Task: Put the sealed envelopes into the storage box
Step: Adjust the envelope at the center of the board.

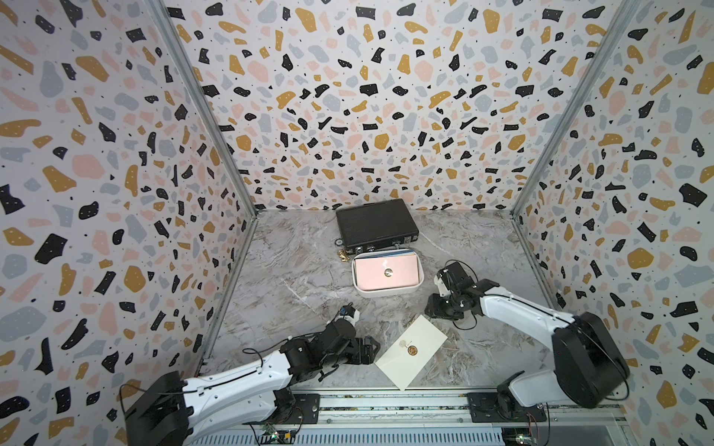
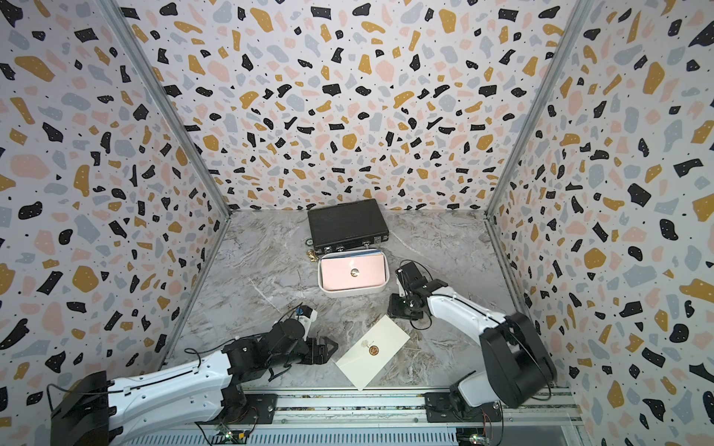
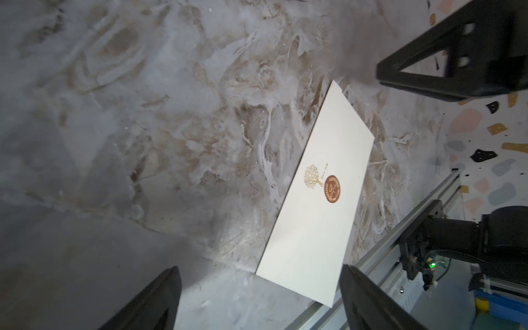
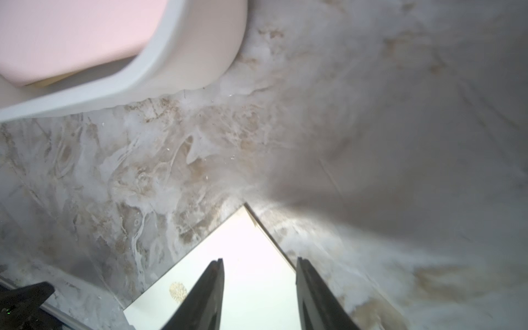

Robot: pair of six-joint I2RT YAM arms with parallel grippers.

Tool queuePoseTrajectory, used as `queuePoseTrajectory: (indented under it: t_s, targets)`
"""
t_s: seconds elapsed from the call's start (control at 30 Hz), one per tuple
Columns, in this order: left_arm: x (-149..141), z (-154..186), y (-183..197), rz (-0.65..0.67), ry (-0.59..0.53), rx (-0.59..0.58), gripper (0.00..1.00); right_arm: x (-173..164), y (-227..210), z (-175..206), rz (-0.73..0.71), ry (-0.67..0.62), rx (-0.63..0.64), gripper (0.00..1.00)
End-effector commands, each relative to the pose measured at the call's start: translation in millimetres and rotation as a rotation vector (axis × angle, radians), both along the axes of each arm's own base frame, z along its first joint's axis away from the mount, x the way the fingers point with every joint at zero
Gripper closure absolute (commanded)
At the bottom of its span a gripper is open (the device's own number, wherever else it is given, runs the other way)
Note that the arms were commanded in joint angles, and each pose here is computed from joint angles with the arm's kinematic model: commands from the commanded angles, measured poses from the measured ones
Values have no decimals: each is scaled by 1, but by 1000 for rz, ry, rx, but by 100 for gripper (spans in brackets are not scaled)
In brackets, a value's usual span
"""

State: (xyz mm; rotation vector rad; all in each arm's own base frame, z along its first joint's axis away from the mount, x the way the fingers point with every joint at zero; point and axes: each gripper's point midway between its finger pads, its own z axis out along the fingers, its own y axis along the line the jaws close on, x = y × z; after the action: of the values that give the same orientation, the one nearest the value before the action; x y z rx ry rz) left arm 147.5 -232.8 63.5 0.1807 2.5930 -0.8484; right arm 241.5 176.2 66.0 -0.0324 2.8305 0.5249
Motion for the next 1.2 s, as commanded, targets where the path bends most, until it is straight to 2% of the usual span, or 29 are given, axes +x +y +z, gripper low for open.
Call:
queuePoseTrajectory:
  t_s: [0.0,0.13,0.3,0.43,0.63,0.77,0.87,1.0,1.17]
  targets:
    - [11,16,-25,-105,-55,-4,11,-46,-32,-16,-68,104,-67,54]
    - [18,10,-42,-156,-40,22,13,-79,-37,-36,-93,195,-32,55]
    - [18,-7,-58,-192,17,15,15,-88,-31,-51,-119,225,18,56]
    - [12,-16,-66,-203,64,-37,18,-76,-20,-55,-122,228,35,56]
    - [5,-23,-70,-186,111,-99,20,-38,9,-62,-92,233,48,56]
    - [6,-21,-75,-178,119,-133,20,-4,26,-56,-34,203,17,57]
    - [7,-21,-80,-183,119,-149,20,11,24,-44,5,168,-51,57]
    - [13,-14,-76,-133,105,-150,22,5,0,-24,4,114,-145,55]
    - [21,-22,-65,-97,74,-57,30,-26,-9,-20,0,137,-170,57]
